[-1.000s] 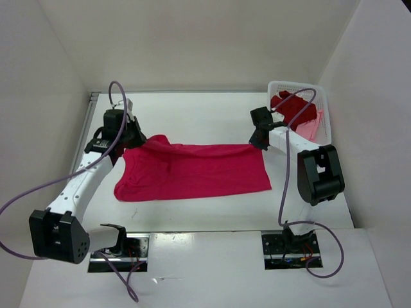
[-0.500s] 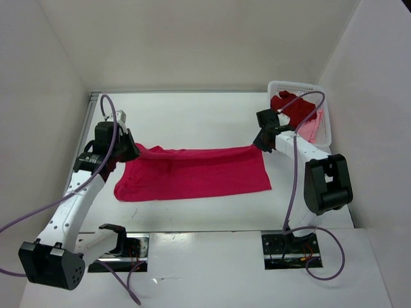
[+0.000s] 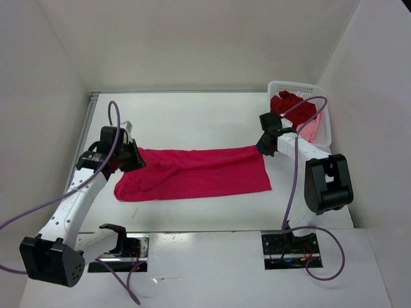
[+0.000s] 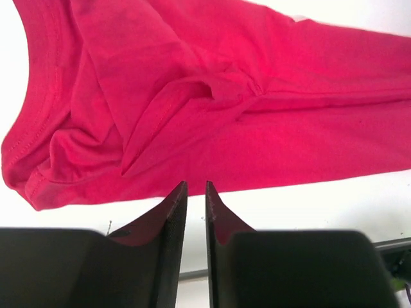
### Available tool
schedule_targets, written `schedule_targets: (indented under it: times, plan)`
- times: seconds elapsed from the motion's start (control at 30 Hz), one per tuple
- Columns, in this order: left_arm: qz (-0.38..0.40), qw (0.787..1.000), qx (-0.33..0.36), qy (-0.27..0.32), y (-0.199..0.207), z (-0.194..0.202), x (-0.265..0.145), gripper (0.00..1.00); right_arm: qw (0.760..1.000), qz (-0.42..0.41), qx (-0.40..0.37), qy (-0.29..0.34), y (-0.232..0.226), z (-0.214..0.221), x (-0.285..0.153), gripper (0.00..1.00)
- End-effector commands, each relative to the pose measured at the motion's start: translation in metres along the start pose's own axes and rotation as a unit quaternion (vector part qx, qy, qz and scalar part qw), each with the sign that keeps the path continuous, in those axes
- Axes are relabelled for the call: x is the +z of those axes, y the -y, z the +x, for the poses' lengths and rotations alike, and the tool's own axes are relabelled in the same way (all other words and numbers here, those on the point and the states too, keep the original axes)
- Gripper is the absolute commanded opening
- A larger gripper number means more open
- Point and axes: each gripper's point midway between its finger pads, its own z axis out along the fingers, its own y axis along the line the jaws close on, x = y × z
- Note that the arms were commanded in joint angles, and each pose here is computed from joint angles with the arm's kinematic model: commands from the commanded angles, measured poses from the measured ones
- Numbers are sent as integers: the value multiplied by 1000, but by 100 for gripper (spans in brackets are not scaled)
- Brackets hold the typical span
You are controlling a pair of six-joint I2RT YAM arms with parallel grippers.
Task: Fold and stack the t-shirts
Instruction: Fold the other side of the tshirt into a rectangle
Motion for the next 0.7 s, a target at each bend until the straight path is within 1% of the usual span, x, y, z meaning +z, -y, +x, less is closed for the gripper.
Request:
schedule_targets:
  times: [0.0,0.03,0.07,0.1,0.17,0.27,0.33,0.37,0.4,0.43,0.47,0.5,0.53,0.57,0.6,0.63,0.67]
  plan:
    - [12,1000,-4,-5,7,0,-11,26,1000,2,12,8,4,-5,-5,10]
    - [10,1000,-3,2,7,-1,-13,29,1000,-3,14,13,2,-8,-10,13]
    - [8,1000,-2,11,7,-7,-15,29,1000,-6,15,16,1,-10,-12,18]
    - [11,1000,-1,29,11,-17,-19,30,1000,-16,17,19,-2,-12,-18,21]
    - [9,999,6,41,13,-30,-16,30,999,-24,18,19,-3,-14,-25,24]
    - [11,997,13,73,22,-60,-9,36,998,-52,21,18,-14,-13,-40,25]
    - [4,997,23,76,24,-76,7,39,996,-84,12,13,-33,-8,-56,25]
    - [-5,998,22,67,22,-79,24,39,994,-105,-1,6,-48,4,-61,21]
    - [-17,998,17,61,16,-82,40,40,988,-151,-9,-3,-75,16,-77,15]
    - [-22,998,11,61,10,-86,47,40,985,-173,-17,-12,-89,27,-84,11]
    - [-24,998,1,54,7,-88,60,42,978,-207,-22,-23,-111,35,-97,7]
    - [-18,999,-3,50,6,-88,67,42,969,-238,-54,-38,-135,60,-112,4]
    - [-20,998,-18,63,1,-98,71,43,964,-254,-63,-43,-150,70,-121,0]
    - [-28,998,-37,42,-9,-93,89,43,949,-296,-91,-64,-181,95,-140,0]
    - [-29,998,-37,38,-10,-92,95,43,942,-311,-103,-75,-199,105,-146,0]
    - [-36,998,-43,33,-17,-91,100,43,932,-336,-111,-76,-212,110,-162,0]
    - [-53,997,-53,23,-31,-85,110,44,923,-351,-130,-90,-227,133,-167,0]
